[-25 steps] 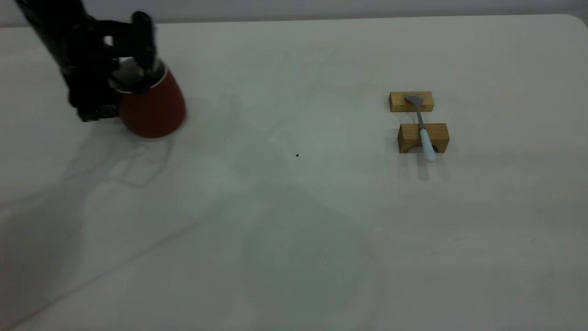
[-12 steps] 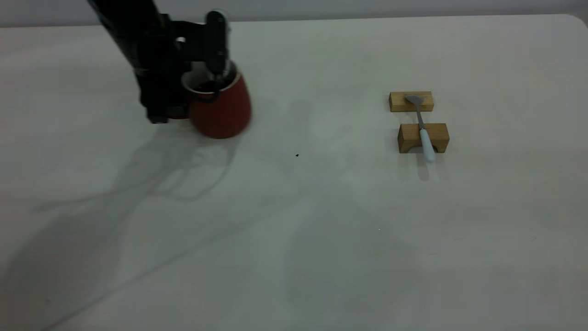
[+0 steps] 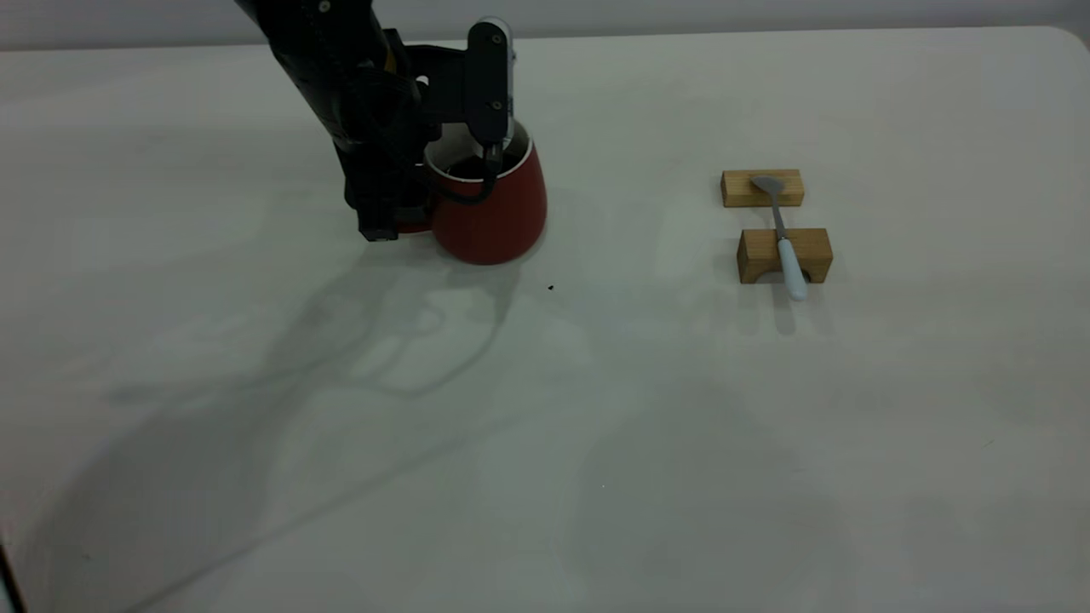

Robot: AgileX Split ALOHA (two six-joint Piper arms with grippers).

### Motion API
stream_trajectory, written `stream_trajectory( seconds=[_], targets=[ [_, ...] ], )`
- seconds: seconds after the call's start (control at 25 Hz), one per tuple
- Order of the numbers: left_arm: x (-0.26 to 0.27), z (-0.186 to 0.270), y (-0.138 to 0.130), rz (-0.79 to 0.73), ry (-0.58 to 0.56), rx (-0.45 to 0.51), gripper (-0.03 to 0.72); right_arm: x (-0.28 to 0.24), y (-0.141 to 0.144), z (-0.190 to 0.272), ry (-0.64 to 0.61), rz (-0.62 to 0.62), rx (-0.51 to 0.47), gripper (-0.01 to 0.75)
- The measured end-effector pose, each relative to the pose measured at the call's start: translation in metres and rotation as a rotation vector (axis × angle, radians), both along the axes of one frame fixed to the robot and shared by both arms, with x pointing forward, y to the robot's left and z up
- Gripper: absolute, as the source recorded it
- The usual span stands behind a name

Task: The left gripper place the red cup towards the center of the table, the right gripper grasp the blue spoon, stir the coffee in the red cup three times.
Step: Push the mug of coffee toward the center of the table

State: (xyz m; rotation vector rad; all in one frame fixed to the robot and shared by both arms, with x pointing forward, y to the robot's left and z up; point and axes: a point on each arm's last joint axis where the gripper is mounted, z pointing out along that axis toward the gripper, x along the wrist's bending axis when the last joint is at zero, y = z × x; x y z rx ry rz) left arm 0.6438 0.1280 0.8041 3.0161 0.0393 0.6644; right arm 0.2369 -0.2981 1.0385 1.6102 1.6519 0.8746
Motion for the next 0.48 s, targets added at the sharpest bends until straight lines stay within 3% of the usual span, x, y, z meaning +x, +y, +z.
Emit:
stream_trajectory(
  seconds=[0.16,0.48],
  targets=[
    [-0.003,0.007,0.008,0.084,0.046,0.039,0.535,0.000,0.000,0.000,0.000,0.000,0.000,0.240],
    [-0.001,0.060,0.010,0.244,-0.010,-0.020,0.535,0.000,0.000,0.000,0.000,0.000,0.000,0.240]
  ],
)
